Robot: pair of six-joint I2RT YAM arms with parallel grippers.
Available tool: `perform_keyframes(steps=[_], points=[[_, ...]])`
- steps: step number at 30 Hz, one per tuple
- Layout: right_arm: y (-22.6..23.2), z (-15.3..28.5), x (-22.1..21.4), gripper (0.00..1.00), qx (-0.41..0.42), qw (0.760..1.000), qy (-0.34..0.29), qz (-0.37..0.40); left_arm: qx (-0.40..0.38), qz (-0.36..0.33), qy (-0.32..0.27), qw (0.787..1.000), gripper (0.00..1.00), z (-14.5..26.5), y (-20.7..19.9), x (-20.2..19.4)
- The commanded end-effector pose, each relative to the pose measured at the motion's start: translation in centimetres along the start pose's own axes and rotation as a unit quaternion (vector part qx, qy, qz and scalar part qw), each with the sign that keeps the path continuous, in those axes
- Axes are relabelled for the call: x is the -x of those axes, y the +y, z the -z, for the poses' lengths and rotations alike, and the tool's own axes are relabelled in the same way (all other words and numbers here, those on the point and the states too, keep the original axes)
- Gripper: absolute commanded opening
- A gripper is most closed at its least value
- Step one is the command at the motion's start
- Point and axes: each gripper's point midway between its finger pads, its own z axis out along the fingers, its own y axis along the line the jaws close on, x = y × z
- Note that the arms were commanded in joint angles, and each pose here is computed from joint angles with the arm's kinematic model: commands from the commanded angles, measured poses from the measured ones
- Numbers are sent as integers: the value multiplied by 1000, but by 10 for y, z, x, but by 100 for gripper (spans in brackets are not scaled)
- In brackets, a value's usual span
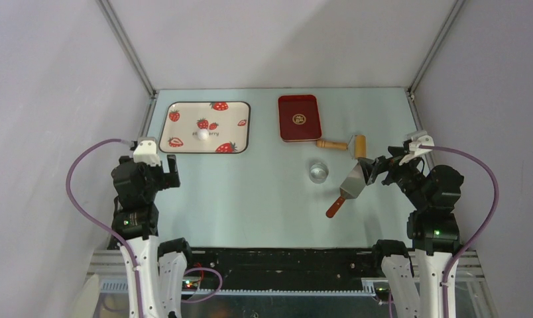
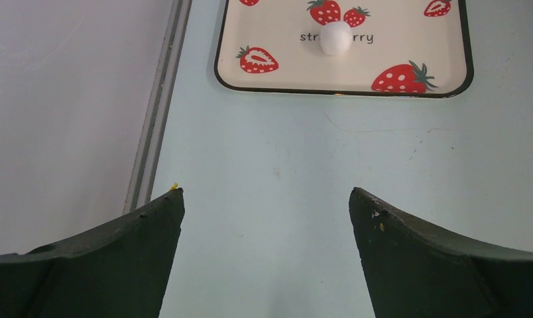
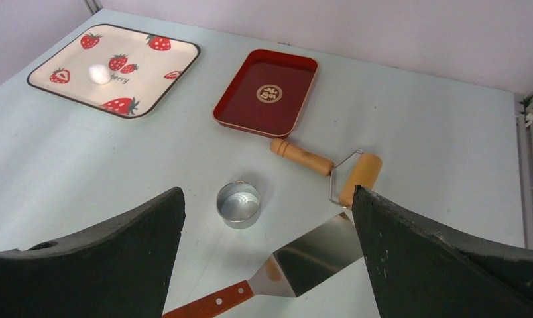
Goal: Roll out the dumpling wrappers from the dough
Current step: Move the work surface to the center of the board.
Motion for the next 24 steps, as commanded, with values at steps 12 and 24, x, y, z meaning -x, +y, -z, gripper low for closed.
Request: perform_keyframes(steps=[12, 24], points=[[-4, 1, 9, 100, -2, 1000, -20, 18, 21, -22, -3, 1000, 98, -5, 12, 7], [-3, 2, 9, 100, -2, 1000, -21, 21, -9, -44, -10, 999, 98, -19, 12, 54]])
